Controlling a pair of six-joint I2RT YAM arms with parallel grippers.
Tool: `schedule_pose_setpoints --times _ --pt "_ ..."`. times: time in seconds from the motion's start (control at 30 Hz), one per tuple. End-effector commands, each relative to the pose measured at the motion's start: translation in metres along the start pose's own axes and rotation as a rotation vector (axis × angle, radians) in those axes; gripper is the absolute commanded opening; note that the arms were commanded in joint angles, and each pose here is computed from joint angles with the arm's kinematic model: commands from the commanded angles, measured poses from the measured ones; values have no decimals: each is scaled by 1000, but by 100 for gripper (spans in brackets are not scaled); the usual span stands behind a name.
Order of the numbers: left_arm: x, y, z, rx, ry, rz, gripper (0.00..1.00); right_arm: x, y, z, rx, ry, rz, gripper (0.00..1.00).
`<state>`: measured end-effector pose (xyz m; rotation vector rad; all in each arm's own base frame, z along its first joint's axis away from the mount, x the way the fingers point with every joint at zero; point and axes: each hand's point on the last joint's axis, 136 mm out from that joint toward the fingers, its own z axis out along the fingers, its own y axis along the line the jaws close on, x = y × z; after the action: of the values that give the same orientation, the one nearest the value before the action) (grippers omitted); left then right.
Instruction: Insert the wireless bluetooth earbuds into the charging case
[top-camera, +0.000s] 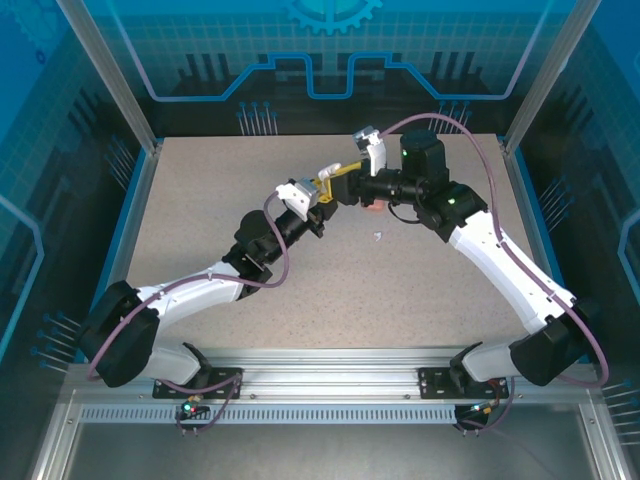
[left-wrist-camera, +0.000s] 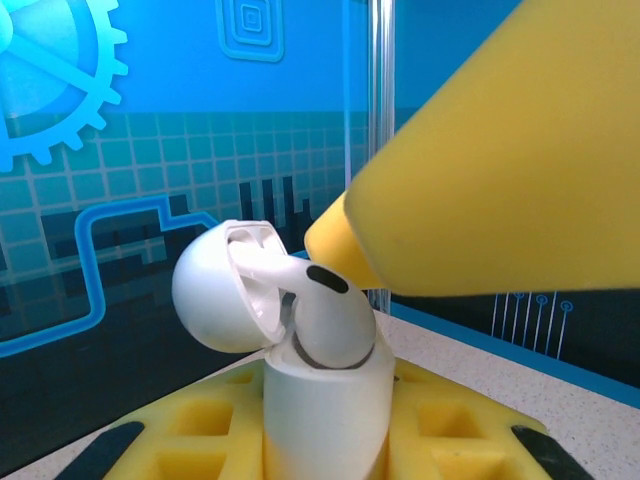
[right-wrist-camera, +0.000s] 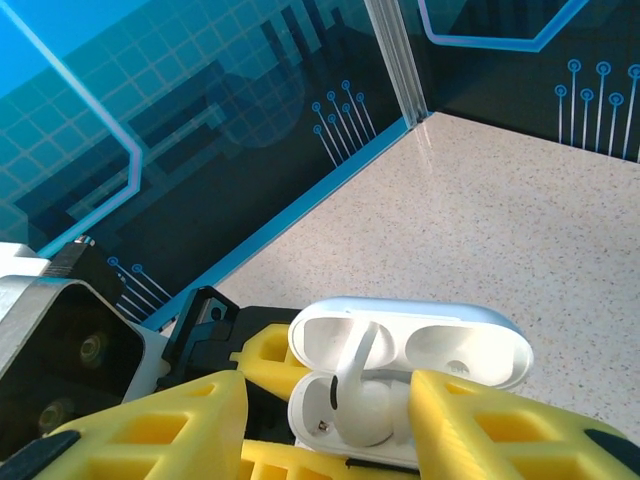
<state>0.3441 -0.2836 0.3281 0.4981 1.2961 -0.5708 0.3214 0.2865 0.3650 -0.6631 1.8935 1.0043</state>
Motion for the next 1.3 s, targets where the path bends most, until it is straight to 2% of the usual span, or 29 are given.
schedule_pose_setpoints --times 0.0,0.23,0.6,0.73,1.07,1.17,1.27 --pt "-20 -7 -4 35 -61 2 0 3 -2 2 28 29 -25 46" --pt "-15 -9 -3 45 -42 2 0 7 -10 7 104 41 -54 42" --pt "16 -3 -12 5 28 -27 0 29 -30 24 137 63 24 11" --pt "30 4 -15 -41 63 -36 0 24 -30 16 133 31 50 6" --pt "57 22 -20 -146 110 -41 0 9 -29 -31 151 -84 125 6" --pt "57 32 -23 -194 111 -28 0 25 -41 -35 204 -37 154 7" --pt "53 49 -33 -264 108 -21 0 58 -60 -30 252 46 216 7"
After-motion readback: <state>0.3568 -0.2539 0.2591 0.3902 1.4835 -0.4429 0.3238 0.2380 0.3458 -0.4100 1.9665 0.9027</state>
